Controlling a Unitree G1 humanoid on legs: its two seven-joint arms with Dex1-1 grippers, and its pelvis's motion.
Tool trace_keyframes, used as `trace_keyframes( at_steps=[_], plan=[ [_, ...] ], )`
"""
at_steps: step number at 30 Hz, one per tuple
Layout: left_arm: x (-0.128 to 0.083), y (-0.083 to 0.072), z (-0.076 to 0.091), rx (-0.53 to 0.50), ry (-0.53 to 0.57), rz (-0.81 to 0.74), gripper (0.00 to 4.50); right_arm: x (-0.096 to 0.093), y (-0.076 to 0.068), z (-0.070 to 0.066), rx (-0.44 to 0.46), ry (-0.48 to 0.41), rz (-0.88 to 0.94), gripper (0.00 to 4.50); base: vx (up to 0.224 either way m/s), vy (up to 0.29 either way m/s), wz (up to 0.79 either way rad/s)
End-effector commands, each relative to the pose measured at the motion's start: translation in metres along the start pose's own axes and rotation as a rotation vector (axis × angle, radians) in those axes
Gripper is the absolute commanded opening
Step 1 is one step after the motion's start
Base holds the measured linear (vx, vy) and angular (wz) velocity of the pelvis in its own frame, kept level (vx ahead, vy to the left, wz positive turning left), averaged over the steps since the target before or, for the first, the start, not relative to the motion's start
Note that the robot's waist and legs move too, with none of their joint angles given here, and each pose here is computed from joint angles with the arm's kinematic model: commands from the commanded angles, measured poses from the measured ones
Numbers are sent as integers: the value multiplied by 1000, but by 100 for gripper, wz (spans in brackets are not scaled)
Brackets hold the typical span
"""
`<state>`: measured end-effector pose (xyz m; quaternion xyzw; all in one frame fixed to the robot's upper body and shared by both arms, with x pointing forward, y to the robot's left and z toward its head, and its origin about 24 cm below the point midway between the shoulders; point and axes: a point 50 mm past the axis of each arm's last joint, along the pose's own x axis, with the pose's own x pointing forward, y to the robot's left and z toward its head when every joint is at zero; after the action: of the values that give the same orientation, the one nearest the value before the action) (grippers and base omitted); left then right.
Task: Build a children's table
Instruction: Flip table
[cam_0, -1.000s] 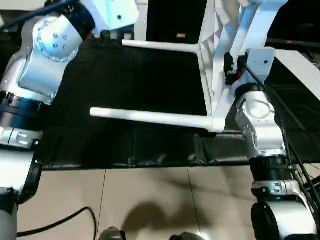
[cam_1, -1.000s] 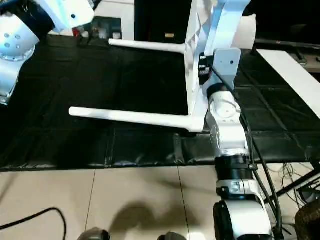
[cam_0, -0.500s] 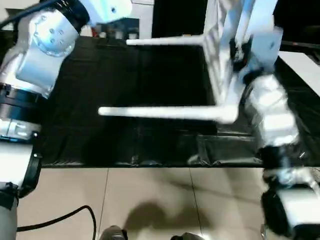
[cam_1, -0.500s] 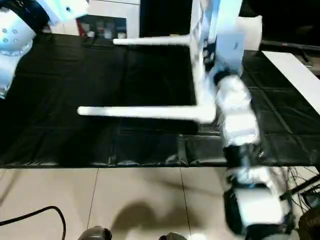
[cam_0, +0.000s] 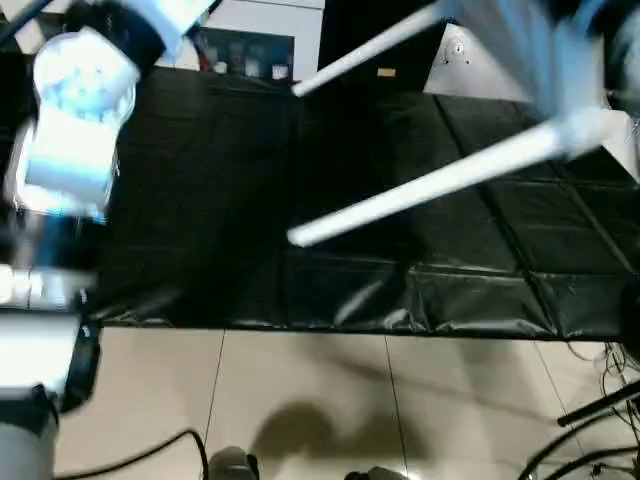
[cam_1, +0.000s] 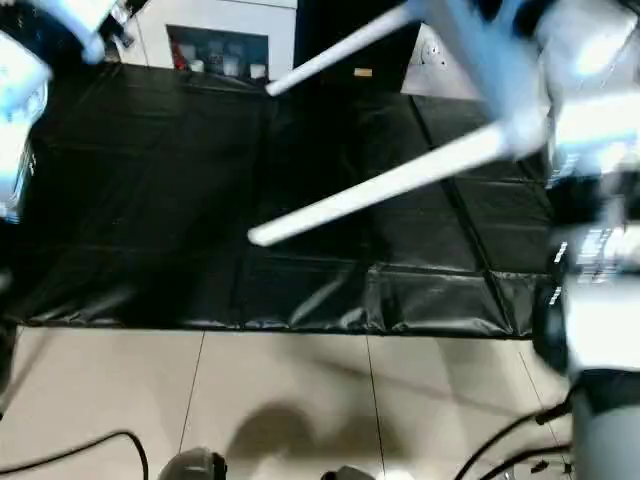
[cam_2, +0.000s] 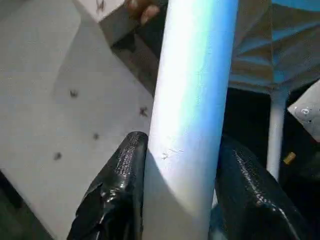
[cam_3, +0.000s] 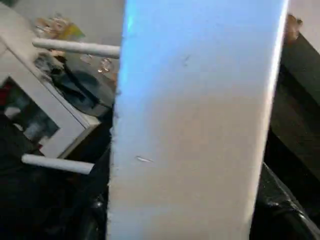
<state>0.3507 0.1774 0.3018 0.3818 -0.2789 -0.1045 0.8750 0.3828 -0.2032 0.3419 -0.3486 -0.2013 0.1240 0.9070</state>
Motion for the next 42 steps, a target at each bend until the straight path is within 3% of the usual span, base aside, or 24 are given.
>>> trace_keyframes(
  at_steps=[1,3,4,8,11,18,22,24,28,32,35,40,41,42],
  plan=[
    [-5,7,-16,-109,111,54,173,10,50,27,-171,-167,414,264,0,0,0],
    [-5,7,-17,-114,118,56,173,11,52,27,-170,-171,416,273,0,0,0],
    [-7,7,-18,-127,130,63,172,12,54,27,-168,-179,416,313,0,0,0],
    [-10,7,-22,-155,164,82,172,15,58,28,-165,-203,421,358,0,0,0],
    [-13,6,-29,-232,231,109,172,17,61,32,-144,-272,432,375,0,0,0],
    [-18,-10,-48,-353,338,115,172,17,60,40,-148,-392,385,435,0,0,0],
    [-28,-29,-66,-430,438,104,172,14,54,54,-155,-528,343,449,0,0,0],
    [-29,-30,-68,-432,446,103,172,13,53,55,-153,-545,342,450,0,0,0],
    [-35,-38,-70,-430,448,95,166,7,48,69,-18,-664,327,450,0,0,0],
    [-42,-46,-71,-422,433,58,160,2,63,61,102,-645,396,450,0,0,0],
    [-55,-57,-73,-435,461,44,160,-12,93,37,275,-586,391,450,0,0,0],
    [-70,-67,-76,-439,491,23,159,-33,119,16,409,-501,373,450,0,0,0],
    [-79,-74,-79,-443,512,8,159,-45,130,6,457,-437,359,450,0,0,0],
    [-79,-74,-79,-443,512,8,159,-45,130,6,457,-437,359,450,0,0,0]
  ],
)
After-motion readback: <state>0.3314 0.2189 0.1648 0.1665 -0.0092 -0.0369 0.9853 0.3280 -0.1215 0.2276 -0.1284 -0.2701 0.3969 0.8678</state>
